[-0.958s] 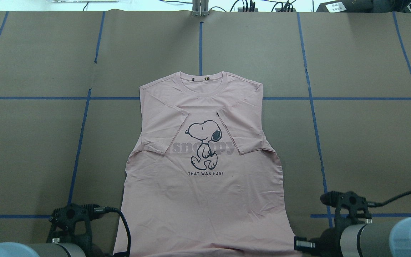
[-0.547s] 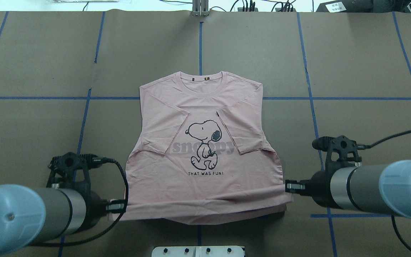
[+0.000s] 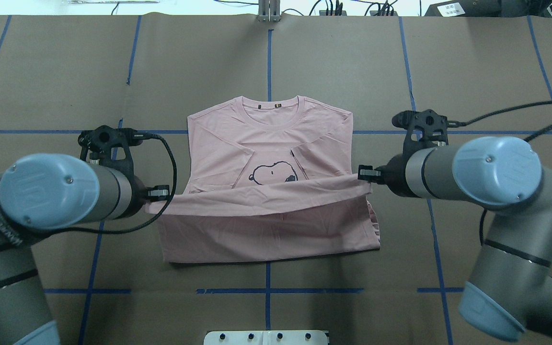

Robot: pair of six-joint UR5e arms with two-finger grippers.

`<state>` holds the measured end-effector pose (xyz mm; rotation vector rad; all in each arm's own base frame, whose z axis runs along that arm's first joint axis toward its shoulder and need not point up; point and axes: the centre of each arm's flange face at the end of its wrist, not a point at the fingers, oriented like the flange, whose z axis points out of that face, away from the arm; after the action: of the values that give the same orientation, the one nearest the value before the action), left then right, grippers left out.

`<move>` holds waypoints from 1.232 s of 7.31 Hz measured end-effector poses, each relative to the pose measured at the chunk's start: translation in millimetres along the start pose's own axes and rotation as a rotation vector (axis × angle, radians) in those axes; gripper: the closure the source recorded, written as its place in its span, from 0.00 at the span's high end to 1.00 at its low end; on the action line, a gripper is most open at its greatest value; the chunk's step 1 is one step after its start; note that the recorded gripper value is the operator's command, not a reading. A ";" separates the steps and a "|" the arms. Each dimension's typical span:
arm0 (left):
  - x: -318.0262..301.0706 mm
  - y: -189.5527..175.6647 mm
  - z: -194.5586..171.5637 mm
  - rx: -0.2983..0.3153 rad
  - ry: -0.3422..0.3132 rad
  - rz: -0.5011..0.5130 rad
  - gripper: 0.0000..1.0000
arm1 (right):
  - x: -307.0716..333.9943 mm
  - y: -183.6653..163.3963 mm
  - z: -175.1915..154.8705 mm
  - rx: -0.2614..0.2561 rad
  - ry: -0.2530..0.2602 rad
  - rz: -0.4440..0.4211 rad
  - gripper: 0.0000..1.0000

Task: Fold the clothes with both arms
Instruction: 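Lift the hem and fold it up toward the collar with both grippers, then release the hem at the collar and raise both grippers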

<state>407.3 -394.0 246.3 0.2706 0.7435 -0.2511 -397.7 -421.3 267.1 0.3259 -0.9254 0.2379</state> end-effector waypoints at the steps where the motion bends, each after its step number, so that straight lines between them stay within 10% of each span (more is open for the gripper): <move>1: 5.3 -29.3 30.9 0.031 -0.002 -0.023 0.00 | 0.3 -28.8 20.6 0.030 0.038 -0.010 0.00; 5: -20.7 -105.2 117.4 0.110 -0.020 -0.028 0.00 | 26.9 -104.6 109.2 0.103 0.075 -0.010 0.00; 9: 2.5 -123.1 135.3 0.112 -0.027 -0.032 0.00 | 4.0 -123.9 116.3 0.121 0.052 -0.006 0.00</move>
<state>455.0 -554.0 321.1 0.3615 0.7085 -0.3268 -439.6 -579.3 313.9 0.4325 -0.8603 0.2965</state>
